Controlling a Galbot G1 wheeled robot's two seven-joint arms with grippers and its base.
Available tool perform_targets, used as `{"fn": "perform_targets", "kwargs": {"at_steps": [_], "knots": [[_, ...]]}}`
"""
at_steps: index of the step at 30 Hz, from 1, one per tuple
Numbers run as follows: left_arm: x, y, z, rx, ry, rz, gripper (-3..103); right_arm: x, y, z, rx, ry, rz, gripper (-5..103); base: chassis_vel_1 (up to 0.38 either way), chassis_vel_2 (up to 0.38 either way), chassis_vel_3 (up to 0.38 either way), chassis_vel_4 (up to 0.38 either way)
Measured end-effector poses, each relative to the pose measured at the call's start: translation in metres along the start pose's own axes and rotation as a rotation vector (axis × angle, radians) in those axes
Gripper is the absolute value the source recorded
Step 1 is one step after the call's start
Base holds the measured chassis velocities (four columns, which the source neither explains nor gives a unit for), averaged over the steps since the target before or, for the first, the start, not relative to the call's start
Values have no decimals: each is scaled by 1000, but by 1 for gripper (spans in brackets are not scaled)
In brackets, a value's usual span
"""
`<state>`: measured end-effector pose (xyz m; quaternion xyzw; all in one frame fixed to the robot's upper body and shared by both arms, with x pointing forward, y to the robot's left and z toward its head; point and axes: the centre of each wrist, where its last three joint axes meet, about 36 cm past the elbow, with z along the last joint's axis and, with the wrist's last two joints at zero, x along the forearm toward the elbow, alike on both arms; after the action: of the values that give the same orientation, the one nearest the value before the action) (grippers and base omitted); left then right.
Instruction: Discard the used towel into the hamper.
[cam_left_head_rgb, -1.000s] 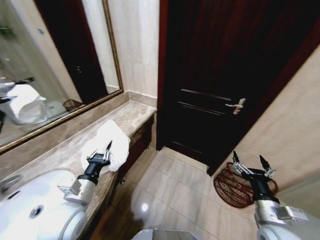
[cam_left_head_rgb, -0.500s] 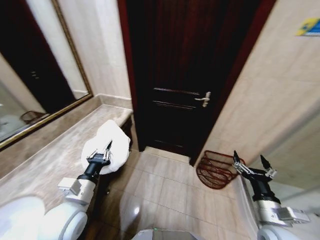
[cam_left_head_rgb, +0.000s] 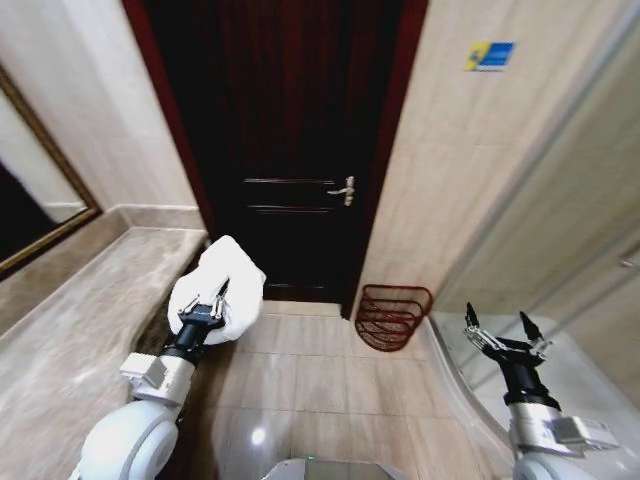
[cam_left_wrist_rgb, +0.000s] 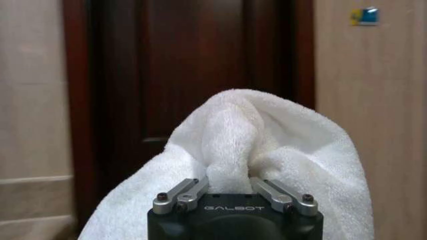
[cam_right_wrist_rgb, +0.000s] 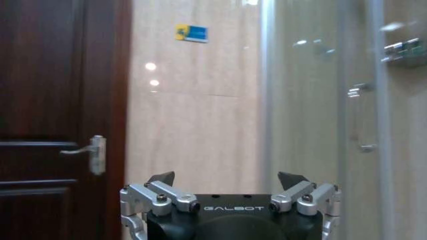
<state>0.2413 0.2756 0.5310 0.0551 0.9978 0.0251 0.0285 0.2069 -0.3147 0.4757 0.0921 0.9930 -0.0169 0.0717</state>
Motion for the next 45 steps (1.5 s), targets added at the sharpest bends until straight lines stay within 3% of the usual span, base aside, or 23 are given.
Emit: {"fn": "perform_targets", "kwargs": {"at_steps": [15, 20, 25, 30, 45], "knots": [[-12, 8, 13, 21, -15, 18, 11, 9, 6, -11, 27, -2, 23, 100, -133, -122, -109, -122], [-14, 13, 25, 17, -34, 31, 11, 11, 11, -14, 21, 12, 38, 100, -111, -110, -117, -122], [-15, 16, 35, 52, -75, 42, 11, 9, 14, -15, 43, 6, 78, 100, -73, -79, -68, -65], [-13, 18, 38, 51, -89, 44, 11, 3, 16, -16, 25, -16, 133, 100, 0, 0, 0, 0], [-14, 20, 38, 42, -101, 44, 11, 5, 14, -17, 13, -13, 129, 100, -29, 26, 24, -25]]}}
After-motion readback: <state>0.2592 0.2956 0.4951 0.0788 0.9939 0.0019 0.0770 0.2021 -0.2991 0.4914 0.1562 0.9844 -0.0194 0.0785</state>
